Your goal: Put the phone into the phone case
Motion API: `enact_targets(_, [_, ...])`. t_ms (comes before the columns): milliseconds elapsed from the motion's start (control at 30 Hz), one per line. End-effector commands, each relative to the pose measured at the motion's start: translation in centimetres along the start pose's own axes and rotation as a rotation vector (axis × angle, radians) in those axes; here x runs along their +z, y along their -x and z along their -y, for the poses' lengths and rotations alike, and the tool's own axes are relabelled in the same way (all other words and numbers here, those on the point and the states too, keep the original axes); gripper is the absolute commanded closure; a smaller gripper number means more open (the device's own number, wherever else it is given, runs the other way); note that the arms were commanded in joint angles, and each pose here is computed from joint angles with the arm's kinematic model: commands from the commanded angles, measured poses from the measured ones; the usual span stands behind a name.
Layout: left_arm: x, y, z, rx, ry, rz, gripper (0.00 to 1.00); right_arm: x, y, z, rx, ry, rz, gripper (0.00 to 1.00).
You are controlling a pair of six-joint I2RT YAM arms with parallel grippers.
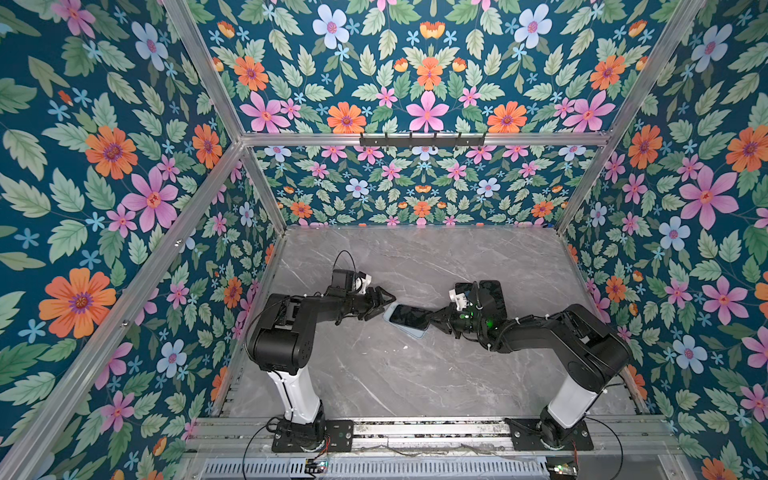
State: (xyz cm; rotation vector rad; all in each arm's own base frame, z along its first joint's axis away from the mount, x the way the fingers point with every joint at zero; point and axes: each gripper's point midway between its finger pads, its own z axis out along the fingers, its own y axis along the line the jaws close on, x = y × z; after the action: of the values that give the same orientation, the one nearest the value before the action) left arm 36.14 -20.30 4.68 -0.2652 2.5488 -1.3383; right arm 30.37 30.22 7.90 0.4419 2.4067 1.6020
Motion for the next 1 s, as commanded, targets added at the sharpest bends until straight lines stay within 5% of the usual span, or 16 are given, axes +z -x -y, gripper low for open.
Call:
enact_targets(0, [0.1,-0.7,-0.9,-0.031,0.028,-0.012,0.26,0.2,0.1,-1.3,-0.012,0.048,-0.003,1.00])
enact_targets(967, [0.1,-1.7,-1.4,-0.046,0.020,-0.019,0.27,2.0,-0.2,0.0,0.023,0.045,-0.048,1.00])
